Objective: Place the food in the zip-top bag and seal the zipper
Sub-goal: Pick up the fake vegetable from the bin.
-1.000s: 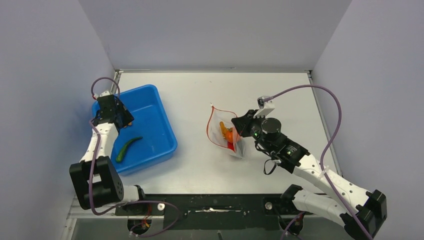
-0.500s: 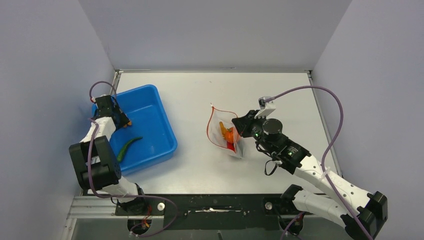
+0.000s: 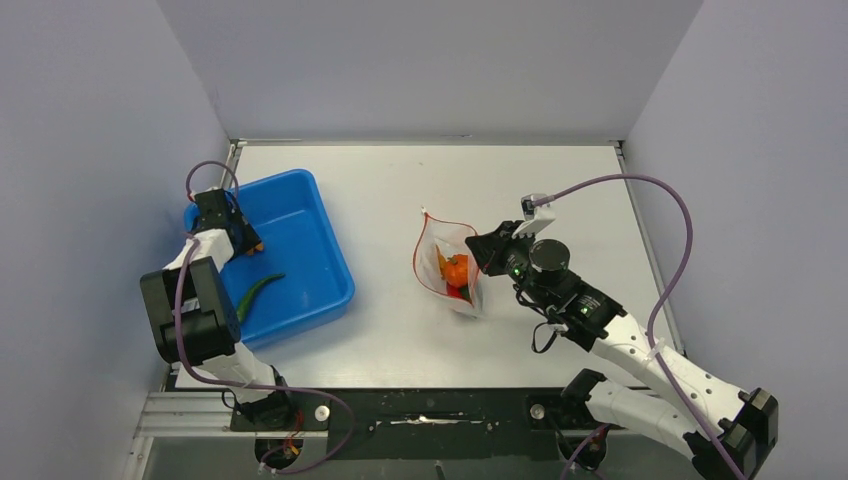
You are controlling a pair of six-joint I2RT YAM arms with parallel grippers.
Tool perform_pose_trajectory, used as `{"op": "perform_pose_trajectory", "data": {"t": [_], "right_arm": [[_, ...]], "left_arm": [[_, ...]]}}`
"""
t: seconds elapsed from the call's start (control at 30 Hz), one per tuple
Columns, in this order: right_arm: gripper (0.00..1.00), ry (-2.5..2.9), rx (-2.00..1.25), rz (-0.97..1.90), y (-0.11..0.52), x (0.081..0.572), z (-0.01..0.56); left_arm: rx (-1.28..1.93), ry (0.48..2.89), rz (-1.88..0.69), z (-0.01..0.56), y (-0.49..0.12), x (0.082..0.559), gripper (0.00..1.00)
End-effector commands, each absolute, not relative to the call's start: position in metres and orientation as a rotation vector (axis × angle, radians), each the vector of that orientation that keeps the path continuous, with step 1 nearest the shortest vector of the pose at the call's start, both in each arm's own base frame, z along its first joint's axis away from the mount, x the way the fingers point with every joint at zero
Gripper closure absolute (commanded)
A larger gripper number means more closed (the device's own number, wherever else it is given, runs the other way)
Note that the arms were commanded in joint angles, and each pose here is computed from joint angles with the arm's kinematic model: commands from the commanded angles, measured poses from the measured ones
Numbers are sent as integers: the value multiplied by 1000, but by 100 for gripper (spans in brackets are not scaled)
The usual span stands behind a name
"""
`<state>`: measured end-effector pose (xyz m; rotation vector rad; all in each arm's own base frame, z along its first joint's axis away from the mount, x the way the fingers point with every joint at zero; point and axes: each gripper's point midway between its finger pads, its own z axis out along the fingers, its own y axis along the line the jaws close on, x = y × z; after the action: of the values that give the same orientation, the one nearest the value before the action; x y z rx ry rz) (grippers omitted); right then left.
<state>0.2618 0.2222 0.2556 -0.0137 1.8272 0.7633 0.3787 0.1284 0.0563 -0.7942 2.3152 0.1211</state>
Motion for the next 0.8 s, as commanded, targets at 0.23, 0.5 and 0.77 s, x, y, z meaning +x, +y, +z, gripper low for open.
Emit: {"op": "perform_pose_trajectory", "data": {"t": [0.23, 0.5, 0.77], "right_arm": [[100, 1738, 6, 805, 224, 263, 280], [100, 1728, -5, 800, 223, 263, 284], [100, 1738, -9, 805, 227, 265, 281]], "left_arm": [[-756, 2220, 27, 72, 125, 420, 61], [-767, 2248, -7, 59, 122, 427, 61], [-769, 2283, -22, 48, 118, 428, 61]]}}
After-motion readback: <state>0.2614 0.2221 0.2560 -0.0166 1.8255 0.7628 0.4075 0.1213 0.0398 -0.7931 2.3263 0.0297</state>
